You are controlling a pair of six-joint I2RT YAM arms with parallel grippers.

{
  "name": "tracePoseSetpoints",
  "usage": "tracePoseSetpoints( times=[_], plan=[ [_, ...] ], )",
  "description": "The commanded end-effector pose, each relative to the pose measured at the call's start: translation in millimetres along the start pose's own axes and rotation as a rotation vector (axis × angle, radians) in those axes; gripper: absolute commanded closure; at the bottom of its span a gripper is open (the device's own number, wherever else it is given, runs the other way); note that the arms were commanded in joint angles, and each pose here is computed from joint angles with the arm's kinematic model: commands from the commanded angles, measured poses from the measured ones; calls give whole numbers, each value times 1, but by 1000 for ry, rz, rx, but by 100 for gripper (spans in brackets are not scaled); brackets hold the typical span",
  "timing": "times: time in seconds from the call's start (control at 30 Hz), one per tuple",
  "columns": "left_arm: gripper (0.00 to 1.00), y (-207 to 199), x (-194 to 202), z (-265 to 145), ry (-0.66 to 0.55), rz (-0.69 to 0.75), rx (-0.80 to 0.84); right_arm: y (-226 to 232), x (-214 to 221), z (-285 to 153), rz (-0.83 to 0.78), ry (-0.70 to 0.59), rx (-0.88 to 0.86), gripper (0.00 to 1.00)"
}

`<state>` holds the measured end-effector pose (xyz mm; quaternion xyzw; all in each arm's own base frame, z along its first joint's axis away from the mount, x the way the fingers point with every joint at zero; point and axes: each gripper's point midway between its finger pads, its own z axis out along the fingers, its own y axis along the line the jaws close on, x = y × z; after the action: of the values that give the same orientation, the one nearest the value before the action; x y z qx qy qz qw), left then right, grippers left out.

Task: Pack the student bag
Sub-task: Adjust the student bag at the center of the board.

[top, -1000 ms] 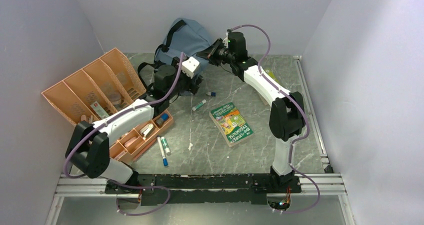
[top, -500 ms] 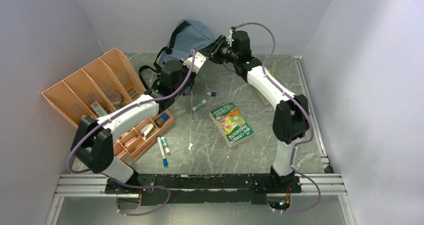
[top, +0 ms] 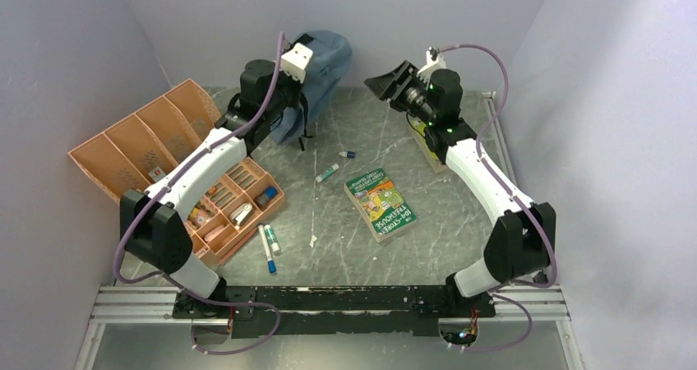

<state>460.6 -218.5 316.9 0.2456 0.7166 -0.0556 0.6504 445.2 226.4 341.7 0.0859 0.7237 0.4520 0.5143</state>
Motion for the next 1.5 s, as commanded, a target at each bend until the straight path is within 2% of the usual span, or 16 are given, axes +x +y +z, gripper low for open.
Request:
tracePoseSetpoints(
  times=[0.0, 0.27, 0.47, 0.53, 0.73, 0.93, 1.23, 1.47],
  plan=[
    [94, 1, -60, 9, -142, -30, 76, -9, 6, -16, -195, -34, -11, 41],
    [95, 17, -110, 23, -226, -98, 74, -28, 45, -34, -210, 71, -14, 42],
    [95, 12, -139, 33, -294, -211, 141, -39, 64, -49, -189, 104, 3, 45],
    [95, 7, -147, 33, -316, -290, 172, -43, 68, -54, -188, 112, 19, 45],
    [95, 7, -142, 34, -339, -455, 213, -57, 74, -63, -198, 114, 74, 45],
    [95, 45, -124, 26, -407, -745, 261, -67, 84, -68, -190, 129, 100, 43],
    [95, 32, -171, 32, -508, -771, 373, -79, 94, -74, -161, 138, 127, 42],
    [95, 15, -184, 42, -569, -769, 371, -80, 95, -75, -159, 142, 137, 42]
  ],
)
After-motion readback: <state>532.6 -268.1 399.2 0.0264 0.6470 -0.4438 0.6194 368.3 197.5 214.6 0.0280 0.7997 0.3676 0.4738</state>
